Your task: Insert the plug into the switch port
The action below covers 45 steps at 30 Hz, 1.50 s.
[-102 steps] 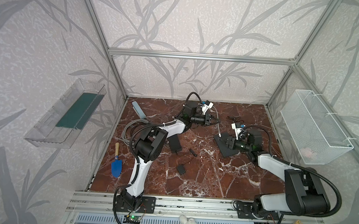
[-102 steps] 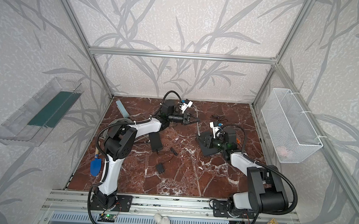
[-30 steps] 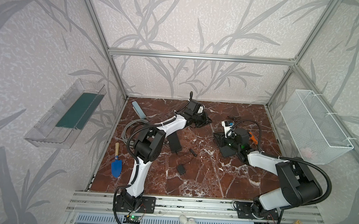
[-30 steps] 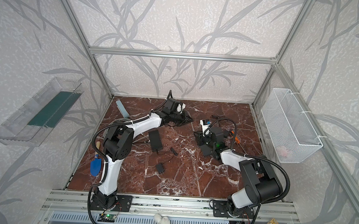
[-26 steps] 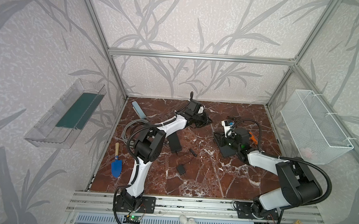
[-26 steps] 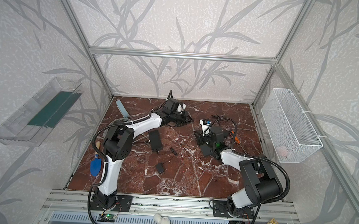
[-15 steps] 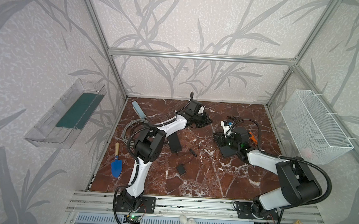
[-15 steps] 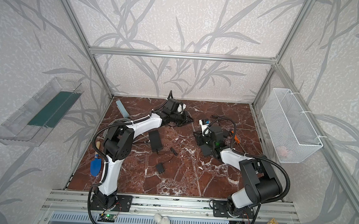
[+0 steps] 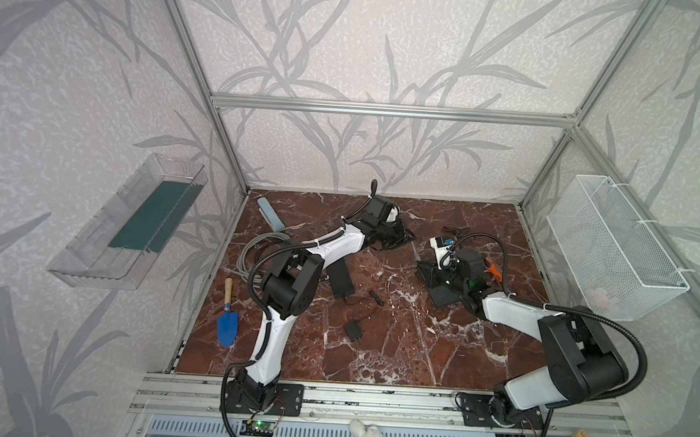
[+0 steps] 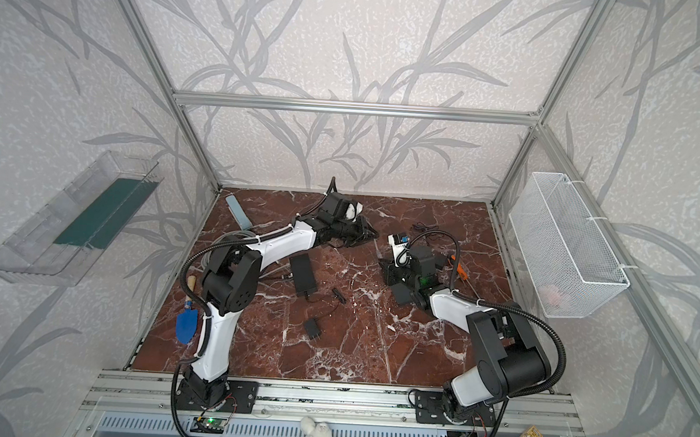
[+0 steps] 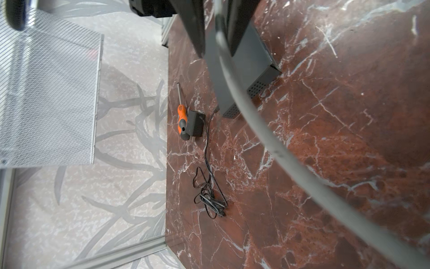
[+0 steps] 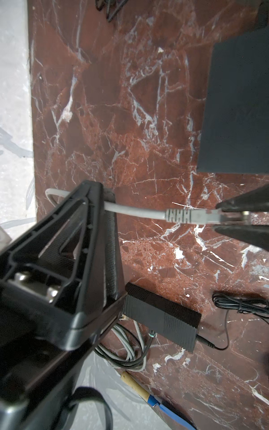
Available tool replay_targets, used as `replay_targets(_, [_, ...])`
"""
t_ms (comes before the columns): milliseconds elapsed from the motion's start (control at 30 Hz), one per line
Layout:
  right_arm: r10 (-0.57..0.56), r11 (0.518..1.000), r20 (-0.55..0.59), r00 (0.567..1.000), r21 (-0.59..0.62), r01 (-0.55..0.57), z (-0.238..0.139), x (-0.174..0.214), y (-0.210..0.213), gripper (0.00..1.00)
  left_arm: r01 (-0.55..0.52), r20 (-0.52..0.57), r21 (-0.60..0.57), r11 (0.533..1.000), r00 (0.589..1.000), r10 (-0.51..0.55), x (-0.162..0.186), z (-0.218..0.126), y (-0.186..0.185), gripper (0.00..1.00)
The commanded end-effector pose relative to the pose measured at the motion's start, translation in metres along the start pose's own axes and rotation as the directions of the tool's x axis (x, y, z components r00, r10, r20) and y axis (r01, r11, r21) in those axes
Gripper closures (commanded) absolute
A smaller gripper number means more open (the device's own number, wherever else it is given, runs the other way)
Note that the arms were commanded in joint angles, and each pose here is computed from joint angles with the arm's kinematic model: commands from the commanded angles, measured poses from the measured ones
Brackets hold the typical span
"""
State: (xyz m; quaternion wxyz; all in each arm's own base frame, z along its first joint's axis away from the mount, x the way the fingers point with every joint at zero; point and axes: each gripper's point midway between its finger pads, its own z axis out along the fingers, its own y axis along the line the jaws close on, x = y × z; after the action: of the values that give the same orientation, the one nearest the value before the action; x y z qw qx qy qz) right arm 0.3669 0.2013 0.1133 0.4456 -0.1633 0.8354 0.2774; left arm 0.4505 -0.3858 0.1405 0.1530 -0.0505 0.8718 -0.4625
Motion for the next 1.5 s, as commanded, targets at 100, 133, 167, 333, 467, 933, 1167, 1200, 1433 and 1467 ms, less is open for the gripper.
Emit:
replay_targets(100, [0.114,0.992,-0.096,0.989,-0.046,-0.119,-0.016,-0.01,0.001,0.95,-0.239,-0.15,-0.095,0.966,0.963,0.224,0.018,-0.011,0.023,0.61])
replay_targets(133, [0.152,0.985,-0.127,0.98,-0.063,-0.161,-0.019,-0.008,-0.002,0.95,-0.344,-0.215,-0.115,0.932,0.924,0.315,0.023,-0.017,0.03,0.6])
replay_targets(167, [0.189,0.975,-0.157,0.969,-0.083,-0.204,-0.022,-0.005,-0.004,0.96,-0.453,-0.285,-0.137,0.881,0.87,0.403,0.028,-0.025,0.039,0.6])
replay_targets(333, [0.312,0.924,-0.279,0.908,-0.132,-0.358,-0.036,0.003,-0.007,0.97,-0.813,-0.442,-0.179,0.554,0.569,0.693,0.021,-0.062,0.062,0.6])
replay_targets(467, [0.343,0.891,-0.345,0.874,-0.176,-0.419,-0.048,0.001,0.006,0.96,-0.93,-0.403,-0.101,0.354,0.364,0.839,0.019,-0.073,0.046,0.61])
replay_targets(933, [0.399,0.798,-0.489,0.776,-0.231,-0.556,-0.061,0.019,0.03,0.96,-0.98,-0.073,0.051,-0.192,-0.195,0.978,0.078,-0.051,-0.014,0.57])
replay_targets(1167, [0.406,0.778,-0.512,0.757,-0.241,-0.581,-0.06,0.019,0.033,0.96,-0.962,-0.051,0.15,-0.227,-0.237,0.97,0.117,-0.043,-0.008,0.57])
replay_targets(1200, [0.407,0.772,-0.517,0.753,-0.246,-0.586,-0.06,0.02,0.034,0.96,-0.96,-0.048,0.159,-0.23,-0.24,0.97,0.12,-0.042,-0.008,0.57])
replay_targets(1433, [0.41,0.752,-0.544,0.732,-0.253,-0.609,-0.059,0.023,0.037,0.96,-0.954,-0.026,0.138,-0.265,-0.271,0.962,0.127,-0.033,-0.011,0.57])
replay_targets(1467, [0.41,0.75,-0.544,0.733,-0.257,-0.61,-0.059,0.023,0.037,0.96,-0.953,-0.03,0.142,-0.267,-0.274,0.961,0.129,-0.031,-0.009,0.57])
